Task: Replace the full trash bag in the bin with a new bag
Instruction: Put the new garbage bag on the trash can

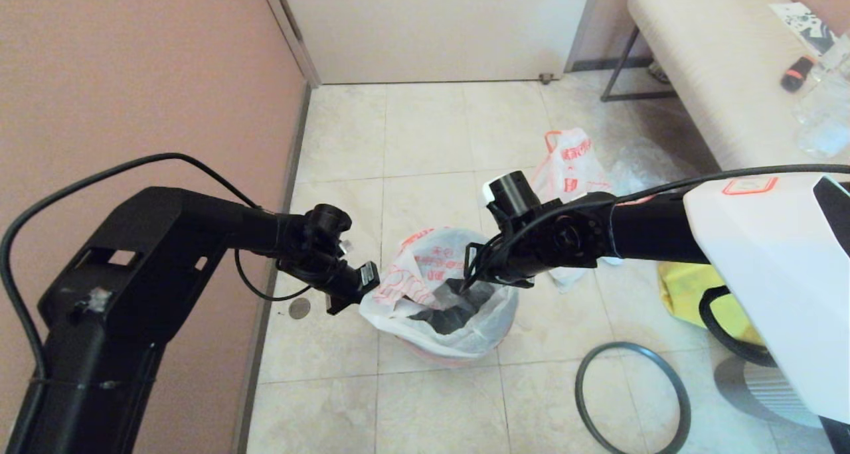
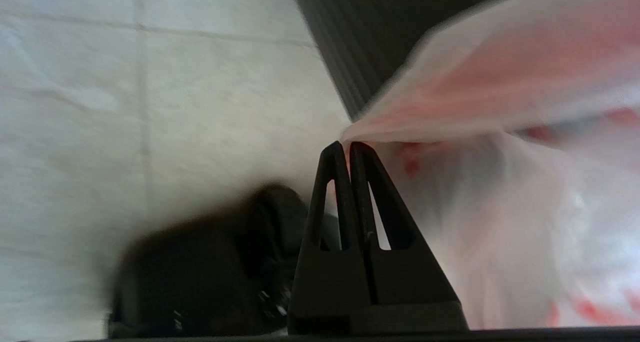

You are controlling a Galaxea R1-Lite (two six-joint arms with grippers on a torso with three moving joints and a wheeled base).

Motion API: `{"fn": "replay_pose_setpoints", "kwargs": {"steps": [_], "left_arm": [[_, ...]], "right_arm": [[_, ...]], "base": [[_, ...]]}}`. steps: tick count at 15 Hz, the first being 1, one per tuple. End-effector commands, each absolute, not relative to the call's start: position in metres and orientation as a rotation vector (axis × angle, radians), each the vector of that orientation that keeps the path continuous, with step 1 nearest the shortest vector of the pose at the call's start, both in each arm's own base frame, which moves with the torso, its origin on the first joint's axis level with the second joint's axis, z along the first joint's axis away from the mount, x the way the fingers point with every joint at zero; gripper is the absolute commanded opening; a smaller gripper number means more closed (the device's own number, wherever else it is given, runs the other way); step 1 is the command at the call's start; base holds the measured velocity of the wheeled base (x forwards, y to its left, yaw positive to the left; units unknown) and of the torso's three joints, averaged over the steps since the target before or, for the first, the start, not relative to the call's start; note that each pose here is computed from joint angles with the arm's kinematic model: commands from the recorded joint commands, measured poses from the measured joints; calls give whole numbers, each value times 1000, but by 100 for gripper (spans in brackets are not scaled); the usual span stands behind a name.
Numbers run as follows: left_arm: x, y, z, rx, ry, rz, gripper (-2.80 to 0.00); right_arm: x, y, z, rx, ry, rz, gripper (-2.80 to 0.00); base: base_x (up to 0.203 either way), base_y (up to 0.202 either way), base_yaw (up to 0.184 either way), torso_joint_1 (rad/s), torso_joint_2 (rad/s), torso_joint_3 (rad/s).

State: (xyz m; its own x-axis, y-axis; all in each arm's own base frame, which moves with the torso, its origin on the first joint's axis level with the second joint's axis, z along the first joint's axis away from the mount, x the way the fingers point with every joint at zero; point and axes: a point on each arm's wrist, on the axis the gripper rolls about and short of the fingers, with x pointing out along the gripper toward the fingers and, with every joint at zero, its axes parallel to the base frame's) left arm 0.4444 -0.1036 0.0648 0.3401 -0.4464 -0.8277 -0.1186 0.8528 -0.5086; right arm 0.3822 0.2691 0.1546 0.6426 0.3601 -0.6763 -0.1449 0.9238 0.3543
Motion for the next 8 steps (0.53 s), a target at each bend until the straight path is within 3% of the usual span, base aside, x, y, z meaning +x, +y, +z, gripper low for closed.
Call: {"fn": "replay_pose_setpoints", "kwargs": {"steps": [1,5,8], "left_arm": [[451,-110,45,-514,1247,-187,-280],[459,-112,34,-451,1297,-77,-280],[450,-107,68,-499,1254,-96,-280]], "right_arm": [[388,274,149,282,809,300,-280],[406,288,122,174,725,362,-280],[412,303,97,1,646,394,-280]], "base": [[0,0,0,0,0,0],[0,0,0,0,0,0],[0,0,0,0,0,0]]}}
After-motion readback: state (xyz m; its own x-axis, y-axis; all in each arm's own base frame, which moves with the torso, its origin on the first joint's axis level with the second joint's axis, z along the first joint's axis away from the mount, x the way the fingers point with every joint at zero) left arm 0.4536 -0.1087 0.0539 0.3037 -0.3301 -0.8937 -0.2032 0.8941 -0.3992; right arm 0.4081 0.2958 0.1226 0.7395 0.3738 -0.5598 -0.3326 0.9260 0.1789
